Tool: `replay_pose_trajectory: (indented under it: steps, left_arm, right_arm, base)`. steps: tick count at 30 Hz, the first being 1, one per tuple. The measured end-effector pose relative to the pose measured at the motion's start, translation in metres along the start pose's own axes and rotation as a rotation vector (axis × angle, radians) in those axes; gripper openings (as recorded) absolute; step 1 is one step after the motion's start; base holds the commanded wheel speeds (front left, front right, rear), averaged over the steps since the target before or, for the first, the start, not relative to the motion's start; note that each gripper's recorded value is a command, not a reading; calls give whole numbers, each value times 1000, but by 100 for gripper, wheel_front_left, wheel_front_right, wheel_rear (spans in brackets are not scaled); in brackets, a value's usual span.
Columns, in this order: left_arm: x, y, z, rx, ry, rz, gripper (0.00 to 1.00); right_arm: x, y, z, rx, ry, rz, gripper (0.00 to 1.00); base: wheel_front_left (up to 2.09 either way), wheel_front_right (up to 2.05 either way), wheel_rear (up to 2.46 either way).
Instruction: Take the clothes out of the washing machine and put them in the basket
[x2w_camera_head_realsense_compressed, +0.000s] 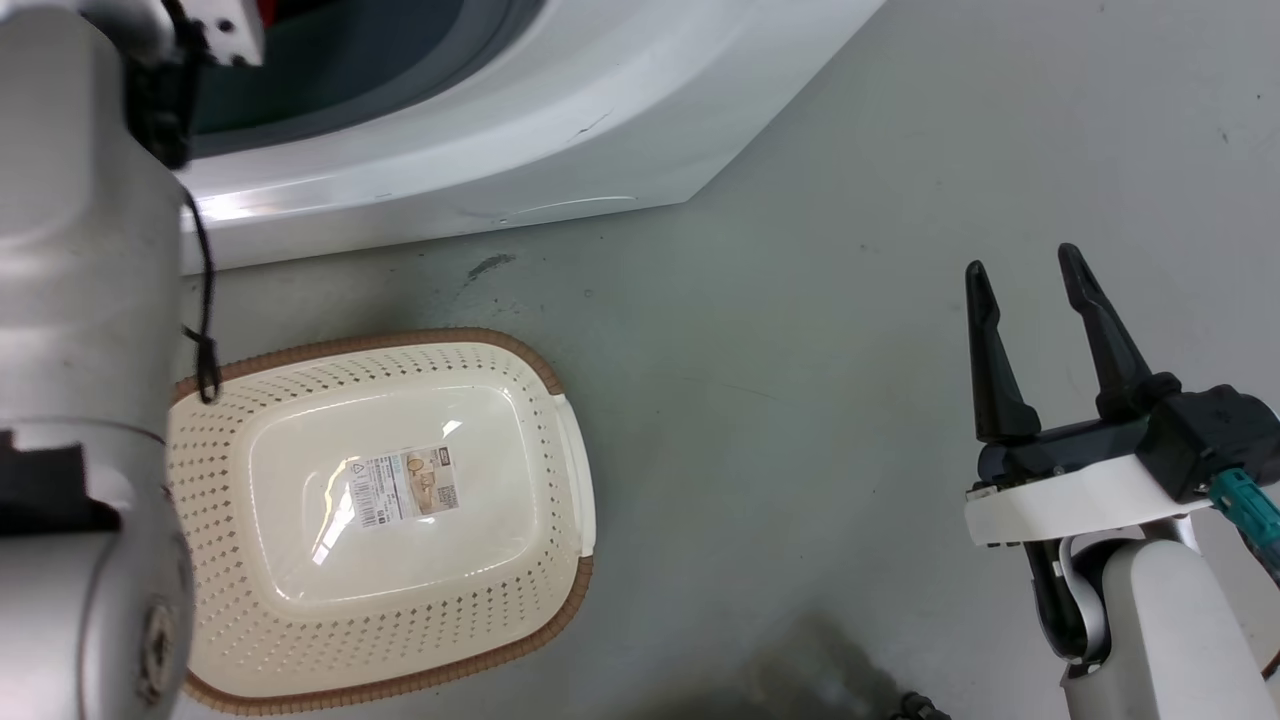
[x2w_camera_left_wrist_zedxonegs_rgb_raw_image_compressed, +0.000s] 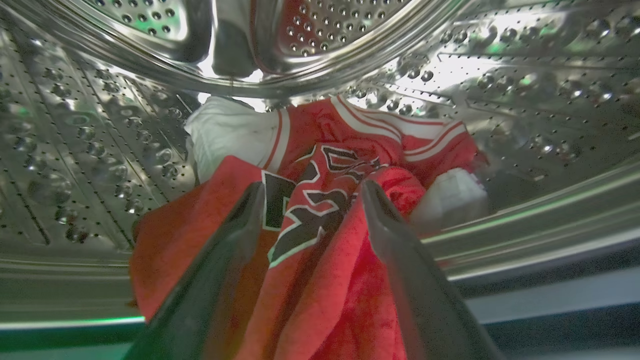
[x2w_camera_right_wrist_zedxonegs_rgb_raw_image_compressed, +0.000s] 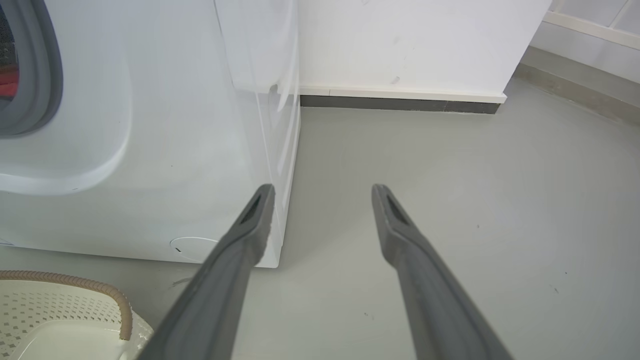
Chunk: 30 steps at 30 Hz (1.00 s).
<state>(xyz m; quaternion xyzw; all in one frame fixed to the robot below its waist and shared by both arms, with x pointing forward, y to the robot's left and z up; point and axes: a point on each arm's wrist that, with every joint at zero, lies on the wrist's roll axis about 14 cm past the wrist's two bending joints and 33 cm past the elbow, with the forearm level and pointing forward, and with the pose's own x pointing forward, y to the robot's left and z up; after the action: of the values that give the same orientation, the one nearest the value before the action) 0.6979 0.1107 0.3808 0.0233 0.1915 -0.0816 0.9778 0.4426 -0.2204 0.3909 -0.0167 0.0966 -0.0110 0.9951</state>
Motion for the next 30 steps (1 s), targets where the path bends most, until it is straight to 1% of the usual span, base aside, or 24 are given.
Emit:
replay_pose_trajectory:
  steps: [6,12,19,20,21,22,25,30]
  left_arm:
    - [10,9,-13,14,215,2,100]
    - [10,7,-47,25,424,2,100]
    - [8,7,-59,4,559,14,100]
    - [8,7,-60,-1,571,18,64]
    - [8,6,-60,-3,576,17,15]
    - [8,6,-62,-8,584,18,0]
    - [10,7,-60,-10,566,32,0]
    - [13,14,-51,-3,443,66,0]
  right_arm:
    - [-2,1,-2,16,8,1,100]
    - [-3,-4,-5,24,19,-13,100]
    - [-1,-5,-8,38,25,-17,100]
    - [-1,-5,-7,37,23,-17,100]
    - [-1,-5,-7,39,24,-17,100]
    - [-1,-5,-8,42,25,-18,100]
    - [-1,-6,-9,47,28,-20,100]
    - [-1,-7,-7,51,24,-23,100]
  base:
    - [0,0,0]
    - [0,0,0]
    - [0,0,0]
    - [0,0,0]
    - [0,0,0]
    - [0,0,0]
    - [0,0,0]
    - [0,0,0]
